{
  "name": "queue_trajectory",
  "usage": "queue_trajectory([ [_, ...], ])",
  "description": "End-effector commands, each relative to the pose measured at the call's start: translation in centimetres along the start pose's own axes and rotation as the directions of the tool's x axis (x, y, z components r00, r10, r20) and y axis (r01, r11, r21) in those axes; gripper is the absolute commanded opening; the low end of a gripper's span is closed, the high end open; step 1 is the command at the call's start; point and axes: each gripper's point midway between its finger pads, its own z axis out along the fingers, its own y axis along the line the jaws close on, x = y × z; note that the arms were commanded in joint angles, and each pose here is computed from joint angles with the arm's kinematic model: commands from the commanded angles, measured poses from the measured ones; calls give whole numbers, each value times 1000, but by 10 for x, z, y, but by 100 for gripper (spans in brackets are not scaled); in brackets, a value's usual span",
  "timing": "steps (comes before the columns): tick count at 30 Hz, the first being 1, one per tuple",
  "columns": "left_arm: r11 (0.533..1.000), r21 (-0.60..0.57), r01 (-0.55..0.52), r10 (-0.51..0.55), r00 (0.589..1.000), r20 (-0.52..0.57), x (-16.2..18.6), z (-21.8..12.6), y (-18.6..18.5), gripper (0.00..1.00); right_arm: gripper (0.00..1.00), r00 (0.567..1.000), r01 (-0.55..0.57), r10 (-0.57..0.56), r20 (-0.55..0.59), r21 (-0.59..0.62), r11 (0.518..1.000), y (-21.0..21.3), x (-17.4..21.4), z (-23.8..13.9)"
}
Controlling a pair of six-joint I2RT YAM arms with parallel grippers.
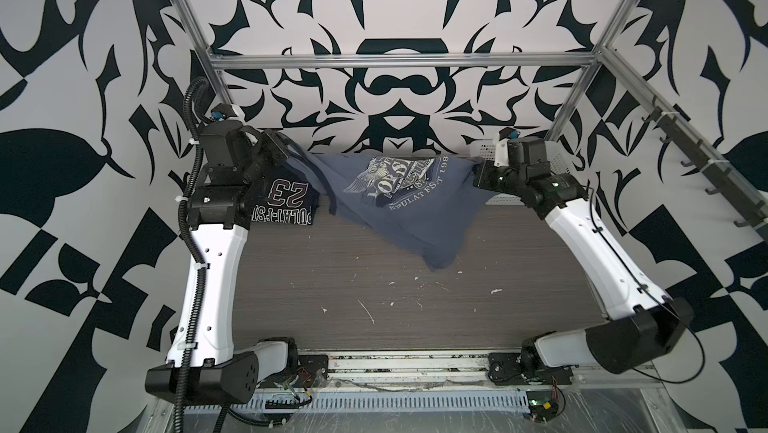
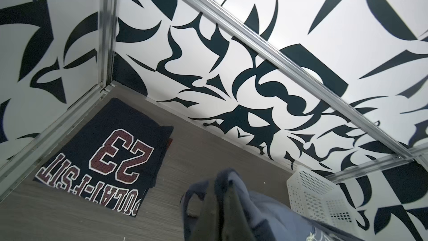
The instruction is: Fold and stack the tank tops
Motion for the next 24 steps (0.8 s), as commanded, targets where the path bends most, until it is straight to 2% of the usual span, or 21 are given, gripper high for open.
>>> queue_trajectory([
  [1,1000,-14,24,-25,996,-81,38,5,18,0,0,992,6,-3,-123,27,1000,-13,44,9],
  [6,994,-93,50,-68,976,-209,109,2,61,0,0,972,-38,45,-229,35,999,-32,97,36],
  [9,990,-130,49,-83,961,-265,137,-2,76,0,0,961,-40,55,-271,58,997,-40,111,52],
  [12,988,-145,51,-90,956,-280,147,-8,82,0,0,957,-42,61,-282,75,996,-43,112,66],
  [16,993,-107,58,-86,957,-278,133,-20,67,0,0,958,-33,59,-281,93,995,-40,97,69],
  [20,998,16,64,-59,976,-210,92,-44,27,0,0,983,-10,20,-184,57,998,-21,51,70],
  [22,998,17,57,-54,984,-168,76,-50,21,0,0,981,-5,17,-194,62,998,-18,40,92],
  [24,999,-7,54,-54,987,-154,70,-46,23,0,0,968,10,14,-251,91,996,-20,35,124],
])
